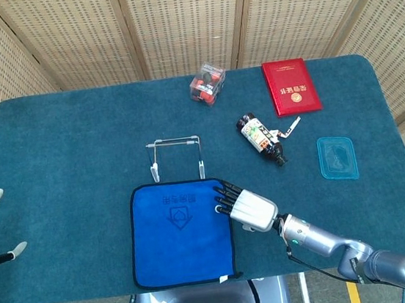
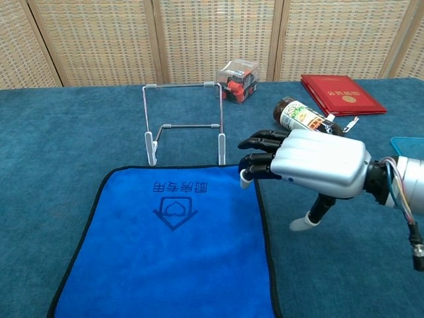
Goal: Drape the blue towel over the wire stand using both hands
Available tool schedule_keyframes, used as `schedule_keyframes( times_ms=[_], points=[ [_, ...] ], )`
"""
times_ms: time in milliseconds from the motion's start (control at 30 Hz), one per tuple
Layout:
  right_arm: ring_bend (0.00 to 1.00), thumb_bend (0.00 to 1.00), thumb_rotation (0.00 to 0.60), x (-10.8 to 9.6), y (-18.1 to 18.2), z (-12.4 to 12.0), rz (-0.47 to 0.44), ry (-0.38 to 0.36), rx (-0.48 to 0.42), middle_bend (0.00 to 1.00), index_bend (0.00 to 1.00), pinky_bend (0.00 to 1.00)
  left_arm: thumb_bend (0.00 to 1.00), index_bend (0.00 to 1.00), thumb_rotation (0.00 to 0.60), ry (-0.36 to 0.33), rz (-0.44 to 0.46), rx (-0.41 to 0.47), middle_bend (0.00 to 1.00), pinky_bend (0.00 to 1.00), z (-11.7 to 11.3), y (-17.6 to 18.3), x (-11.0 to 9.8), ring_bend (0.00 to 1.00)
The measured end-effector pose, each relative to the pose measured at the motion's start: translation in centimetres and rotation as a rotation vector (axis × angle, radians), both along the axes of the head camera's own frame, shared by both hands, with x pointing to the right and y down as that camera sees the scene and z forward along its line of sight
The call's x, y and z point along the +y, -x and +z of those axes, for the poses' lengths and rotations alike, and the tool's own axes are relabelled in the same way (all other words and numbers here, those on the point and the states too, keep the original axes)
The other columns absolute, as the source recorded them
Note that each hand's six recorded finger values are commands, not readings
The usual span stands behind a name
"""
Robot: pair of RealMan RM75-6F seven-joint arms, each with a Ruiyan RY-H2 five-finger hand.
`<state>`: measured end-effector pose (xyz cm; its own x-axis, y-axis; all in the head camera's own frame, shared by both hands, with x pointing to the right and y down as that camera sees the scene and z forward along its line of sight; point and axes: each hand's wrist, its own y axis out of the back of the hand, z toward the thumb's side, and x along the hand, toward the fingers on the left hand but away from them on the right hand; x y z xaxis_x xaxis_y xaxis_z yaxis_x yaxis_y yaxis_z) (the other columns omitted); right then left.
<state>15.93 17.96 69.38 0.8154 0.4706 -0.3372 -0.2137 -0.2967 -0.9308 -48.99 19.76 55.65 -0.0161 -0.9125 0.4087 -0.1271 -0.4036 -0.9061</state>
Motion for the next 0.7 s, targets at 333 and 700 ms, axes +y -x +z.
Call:
schedule_keyframes(
  times_ms=[333,700],
  points=[
    [0.08,0.16,0.600,-0.1,0.2,1.4,-0.017,-0.018,0.027,0.26,0.31,0.09,0.00,0.00,0.600,-0.004,-0.004,-0.002,0.00,0.00,-0.1,0.1,0.0,0.00],
    [0.09,0.16,0.600,0.3,0.5,2.3,-0.032,-0.038,0.021,0.26,0.31,0.09,0.00,0.00,0.600,-0.001,-0.013,-0.007,0.00,0.00,-0.1,0.5,0.1,0.00]
  ],
)
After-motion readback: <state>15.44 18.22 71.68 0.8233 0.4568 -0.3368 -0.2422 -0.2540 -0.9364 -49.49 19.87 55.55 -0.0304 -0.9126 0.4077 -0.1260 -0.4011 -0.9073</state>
